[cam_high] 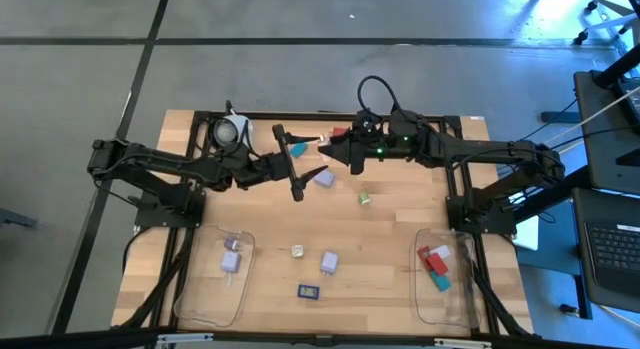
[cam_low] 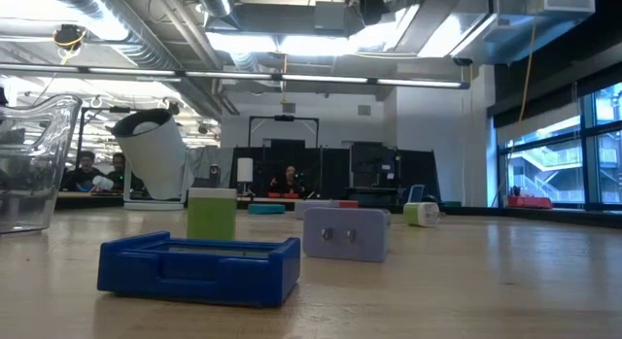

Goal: Pick & Place Office items
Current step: Put the white adapter into the left transparent bin

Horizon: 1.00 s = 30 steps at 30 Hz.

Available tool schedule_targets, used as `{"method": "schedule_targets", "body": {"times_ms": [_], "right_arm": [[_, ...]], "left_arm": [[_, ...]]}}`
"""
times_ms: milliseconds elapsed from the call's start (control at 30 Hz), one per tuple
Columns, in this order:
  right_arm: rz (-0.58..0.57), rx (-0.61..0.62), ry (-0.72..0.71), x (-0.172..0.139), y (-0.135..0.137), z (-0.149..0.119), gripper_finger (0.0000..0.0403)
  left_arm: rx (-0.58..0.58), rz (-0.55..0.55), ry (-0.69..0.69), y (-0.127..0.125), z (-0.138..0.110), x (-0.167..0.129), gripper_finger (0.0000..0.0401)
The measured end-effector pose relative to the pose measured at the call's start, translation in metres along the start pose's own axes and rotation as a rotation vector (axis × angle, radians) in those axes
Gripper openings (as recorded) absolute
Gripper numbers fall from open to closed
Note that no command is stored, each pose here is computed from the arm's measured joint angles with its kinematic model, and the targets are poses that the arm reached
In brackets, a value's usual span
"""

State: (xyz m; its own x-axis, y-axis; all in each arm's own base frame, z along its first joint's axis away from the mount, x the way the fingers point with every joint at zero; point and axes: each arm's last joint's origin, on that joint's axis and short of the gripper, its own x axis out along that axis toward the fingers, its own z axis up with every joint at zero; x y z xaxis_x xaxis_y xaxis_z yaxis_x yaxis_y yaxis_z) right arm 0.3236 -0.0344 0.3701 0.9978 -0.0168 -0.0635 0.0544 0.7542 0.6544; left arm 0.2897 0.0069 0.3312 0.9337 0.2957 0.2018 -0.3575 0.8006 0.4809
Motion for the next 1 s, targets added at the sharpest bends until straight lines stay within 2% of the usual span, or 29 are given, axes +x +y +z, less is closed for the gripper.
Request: {"method": "schedule_targets", "body": {"times_ms": [333, 767, 1000], "right_arm": [[-0.009, 0.025, -0.007, 0.0000, -0.0003, 0.0002, 0.0202], [-0.011, 0.050, -0.004, 0.0000, -0.0005, -0.0002, 0.0202], [-0.007, 0.056, -0.008, -0.0001, 0.0000, 0.0003, 0.0202]], "left_arm": [[-0.016, -0.037, -0.025, -0.0010, 0.0008, 0.0000, 0.0312], [-0.025, -0.019, -0.020, 0.0002, 0.0012, -0.0003, 0.0195], [-0.022, -0.009, -0.037, 0.0010, 0.0028, -0.0002, 0.0200]]}}
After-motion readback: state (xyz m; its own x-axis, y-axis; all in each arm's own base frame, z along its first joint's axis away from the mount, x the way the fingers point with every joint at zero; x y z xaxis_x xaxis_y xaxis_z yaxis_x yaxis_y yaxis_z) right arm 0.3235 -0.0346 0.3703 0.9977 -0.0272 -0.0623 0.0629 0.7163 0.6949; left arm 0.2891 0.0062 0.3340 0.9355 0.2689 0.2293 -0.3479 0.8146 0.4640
